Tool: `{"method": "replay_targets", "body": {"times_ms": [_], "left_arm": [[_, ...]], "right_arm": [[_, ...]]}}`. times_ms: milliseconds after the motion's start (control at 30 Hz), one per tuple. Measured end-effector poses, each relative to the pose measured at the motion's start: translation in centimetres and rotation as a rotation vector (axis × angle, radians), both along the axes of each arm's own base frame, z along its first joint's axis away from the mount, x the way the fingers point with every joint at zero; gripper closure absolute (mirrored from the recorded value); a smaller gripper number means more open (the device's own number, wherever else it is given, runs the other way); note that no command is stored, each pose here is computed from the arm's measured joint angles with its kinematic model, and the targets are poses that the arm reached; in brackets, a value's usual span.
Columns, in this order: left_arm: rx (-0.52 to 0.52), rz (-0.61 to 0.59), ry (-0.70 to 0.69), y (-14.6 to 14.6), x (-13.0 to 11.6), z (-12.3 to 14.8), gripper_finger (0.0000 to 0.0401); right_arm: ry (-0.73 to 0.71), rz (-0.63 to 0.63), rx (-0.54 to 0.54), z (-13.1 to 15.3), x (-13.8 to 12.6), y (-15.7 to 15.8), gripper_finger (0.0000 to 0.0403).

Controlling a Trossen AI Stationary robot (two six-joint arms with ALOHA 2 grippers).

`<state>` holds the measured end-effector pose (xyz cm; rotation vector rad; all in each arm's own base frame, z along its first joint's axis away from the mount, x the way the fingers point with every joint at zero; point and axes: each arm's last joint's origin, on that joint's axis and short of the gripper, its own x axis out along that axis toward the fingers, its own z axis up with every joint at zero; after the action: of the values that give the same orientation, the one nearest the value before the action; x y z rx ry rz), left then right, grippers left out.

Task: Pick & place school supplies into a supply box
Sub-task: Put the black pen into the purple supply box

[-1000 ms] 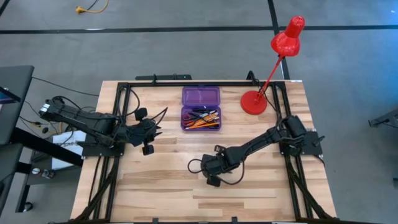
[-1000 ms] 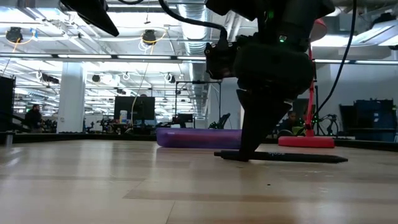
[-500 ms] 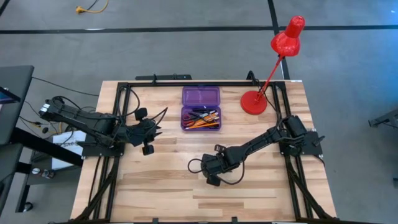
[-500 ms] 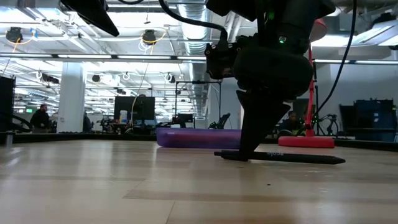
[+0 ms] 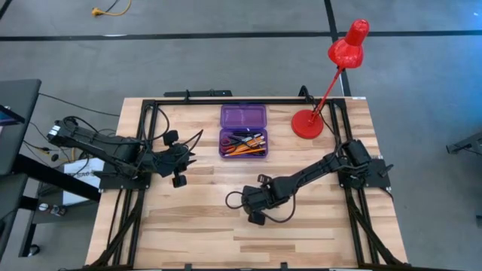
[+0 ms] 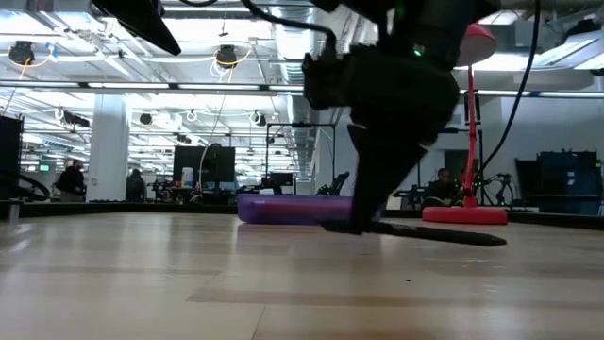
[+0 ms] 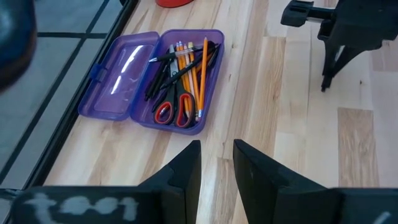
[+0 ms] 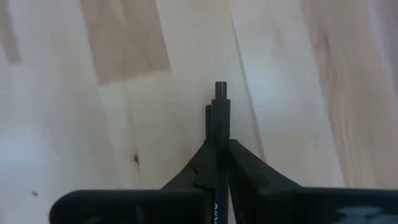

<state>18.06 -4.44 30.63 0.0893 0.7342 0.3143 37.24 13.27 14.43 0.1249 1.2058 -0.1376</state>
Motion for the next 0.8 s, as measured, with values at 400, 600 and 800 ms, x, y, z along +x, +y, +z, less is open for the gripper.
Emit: {"method": "replay_targets", "body": {"times_ms": [400, 600, 800], "left_arm": [[0.007, -0.007, 0.003, 0.0, 0.0, 0.0, 0.0318], [0.007, -0.008, 0.003, 0.0, 0.0, 0.0, 0.0318], [0.006, -0.008, 0.003, 0.0, 0.0, 0.0, 0.0318]], "right_arm": [[-0.052, 0.055, -0.074, 2.9, 1.6, -0.3, 0.0395], [-0.052, 0.066, -0.114, 4.3, 2.3, -1.3, 0.0401], [-0.059, 0.06, -0.154, 5.2, 3.0, -2.7, 0.0401]]}}
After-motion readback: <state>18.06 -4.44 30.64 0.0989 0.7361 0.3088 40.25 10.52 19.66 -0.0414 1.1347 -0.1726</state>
